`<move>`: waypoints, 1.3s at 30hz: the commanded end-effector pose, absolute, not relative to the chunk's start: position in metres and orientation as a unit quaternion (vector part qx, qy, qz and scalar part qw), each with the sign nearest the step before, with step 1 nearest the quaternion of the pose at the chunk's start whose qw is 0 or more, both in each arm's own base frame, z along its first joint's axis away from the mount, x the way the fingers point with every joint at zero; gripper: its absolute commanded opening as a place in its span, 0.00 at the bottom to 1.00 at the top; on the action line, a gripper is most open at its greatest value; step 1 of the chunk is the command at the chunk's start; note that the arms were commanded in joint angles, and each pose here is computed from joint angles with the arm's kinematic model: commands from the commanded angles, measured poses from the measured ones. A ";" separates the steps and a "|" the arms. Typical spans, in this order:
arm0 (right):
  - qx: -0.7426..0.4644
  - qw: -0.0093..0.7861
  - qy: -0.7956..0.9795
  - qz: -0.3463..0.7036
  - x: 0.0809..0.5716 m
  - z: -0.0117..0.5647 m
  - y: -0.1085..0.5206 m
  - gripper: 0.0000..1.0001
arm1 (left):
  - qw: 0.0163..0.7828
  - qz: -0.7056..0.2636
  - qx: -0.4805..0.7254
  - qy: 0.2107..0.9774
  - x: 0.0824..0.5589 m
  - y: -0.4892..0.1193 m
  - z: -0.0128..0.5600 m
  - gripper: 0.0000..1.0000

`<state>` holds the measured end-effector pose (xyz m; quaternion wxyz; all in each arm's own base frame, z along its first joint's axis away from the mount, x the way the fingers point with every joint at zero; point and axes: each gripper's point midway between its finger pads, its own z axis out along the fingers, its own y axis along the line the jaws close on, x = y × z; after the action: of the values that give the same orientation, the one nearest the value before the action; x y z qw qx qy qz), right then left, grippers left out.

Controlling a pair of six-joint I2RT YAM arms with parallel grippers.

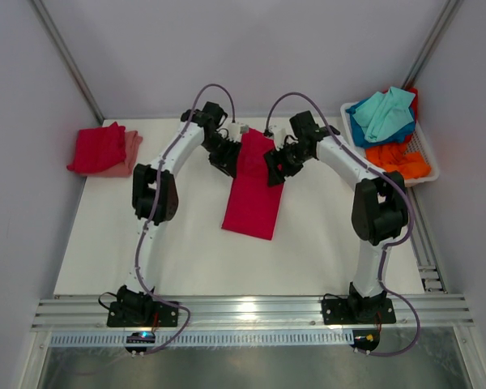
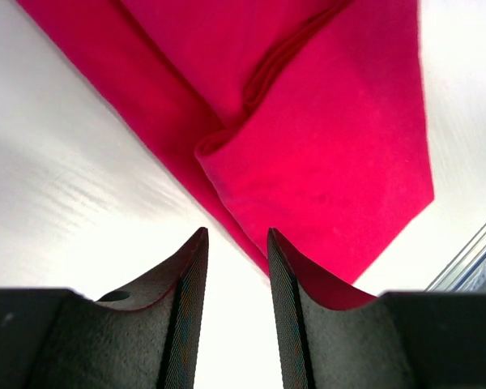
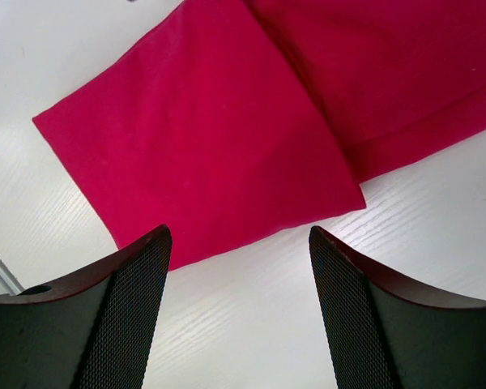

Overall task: Fold and stack the t-shirts
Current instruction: Fold the folded rectangular tshirt in 1/3 of the way

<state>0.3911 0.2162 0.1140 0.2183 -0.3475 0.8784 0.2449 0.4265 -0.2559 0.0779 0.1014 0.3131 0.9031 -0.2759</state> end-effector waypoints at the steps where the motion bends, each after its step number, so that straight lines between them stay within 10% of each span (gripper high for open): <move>1: -0.387 0.230 0.849 0.278 0.376 0.130 0.226 0.73 | 0.176 -0.270 0.337 0.885 0.434 -0.254 0.143 0.37; 6: -0.403 0.200 0.843 0.294 0.366 0.110 0.228 0.73 | 0.173 -0.276 0.335 0.884 0.432 -0.255 0.143 0.40; 15: -0.398 0.154 0.853 0.301 0.365 0.077 0.229 0.73 | 0.143 -0.305 0.329 0.882 0.422 -0.261 0.132 0.84; 29: -0.368 0.114 0.875 0.294 0.371 0.048 0.228 0.72 | 0.157 -0.290 0.349 0.877 0.417 -0.254 0.152 0.90; 39: -0.386 0.217 0.847 0.296 0.391 0.161 0.238 0.72 | 0.182 -0.302 0.350 0.868 0.421 -0.260 0.170 0.99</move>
<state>0.3872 0.2307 0.0817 0.1410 -0.3742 0.8697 0.2894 0.4168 -0.2557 0.1226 0.1282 0.3376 0.8867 -0.2887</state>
